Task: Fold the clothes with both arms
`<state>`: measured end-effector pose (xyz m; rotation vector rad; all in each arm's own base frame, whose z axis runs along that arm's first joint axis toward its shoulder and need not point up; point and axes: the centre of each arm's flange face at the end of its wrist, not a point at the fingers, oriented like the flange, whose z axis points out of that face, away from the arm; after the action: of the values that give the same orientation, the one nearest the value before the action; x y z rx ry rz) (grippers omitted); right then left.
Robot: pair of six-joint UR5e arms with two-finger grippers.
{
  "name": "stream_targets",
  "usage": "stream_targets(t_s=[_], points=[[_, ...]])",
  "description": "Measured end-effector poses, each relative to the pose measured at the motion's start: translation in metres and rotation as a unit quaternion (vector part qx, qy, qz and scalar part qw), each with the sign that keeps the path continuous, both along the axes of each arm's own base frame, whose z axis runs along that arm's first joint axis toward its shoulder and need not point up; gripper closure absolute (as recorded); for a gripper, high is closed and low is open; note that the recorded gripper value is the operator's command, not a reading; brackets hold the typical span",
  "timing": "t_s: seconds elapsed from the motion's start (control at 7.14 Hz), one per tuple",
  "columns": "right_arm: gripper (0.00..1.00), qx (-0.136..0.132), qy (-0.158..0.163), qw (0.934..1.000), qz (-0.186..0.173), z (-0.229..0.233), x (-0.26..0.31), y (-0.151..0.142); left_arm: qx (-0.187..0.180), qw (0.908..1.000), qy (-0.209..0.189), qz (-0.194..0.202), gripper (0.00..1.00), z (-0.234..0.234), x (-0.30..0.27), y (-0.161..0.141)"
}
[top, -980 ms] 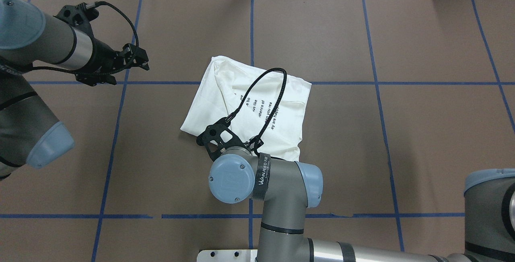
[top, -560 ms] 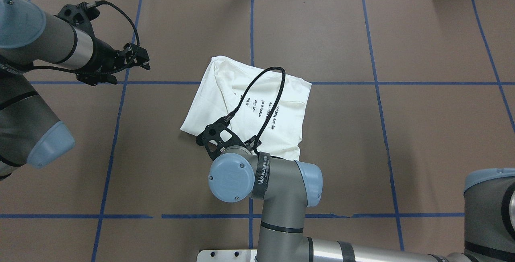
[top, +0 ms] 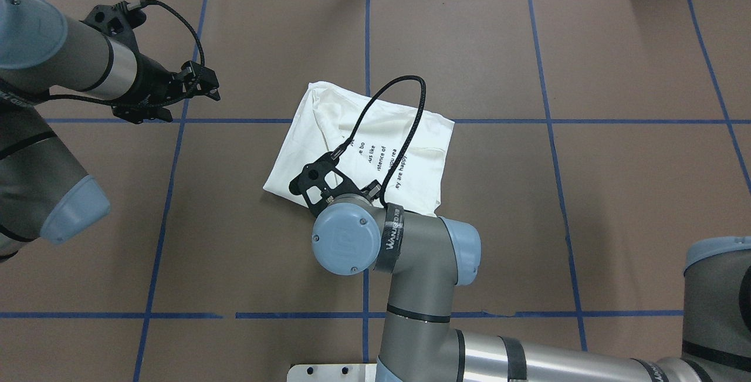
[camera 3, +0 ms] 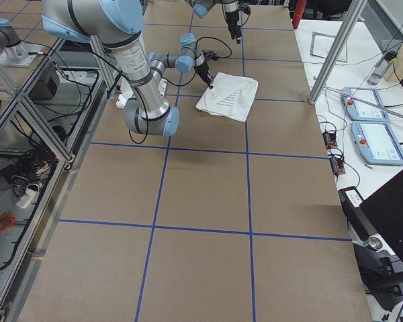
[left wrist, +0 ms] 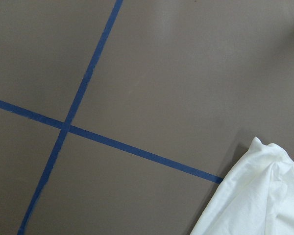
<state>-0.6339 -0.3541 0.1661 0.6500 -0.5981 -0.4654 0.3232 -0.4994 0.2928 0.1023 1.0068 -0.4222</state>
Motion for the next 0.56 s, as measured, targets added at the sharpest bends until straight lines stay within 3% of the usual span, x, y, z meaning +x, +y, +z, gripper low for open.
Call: stream_targets(t_s=[0.56], points=[[1.0,-0.015,0.019,0.9997,0.007,0.031,0.08,-0.104,0.002,1.0,0.003,-0.002,0.0,-0.023,0.005,-0.006]])
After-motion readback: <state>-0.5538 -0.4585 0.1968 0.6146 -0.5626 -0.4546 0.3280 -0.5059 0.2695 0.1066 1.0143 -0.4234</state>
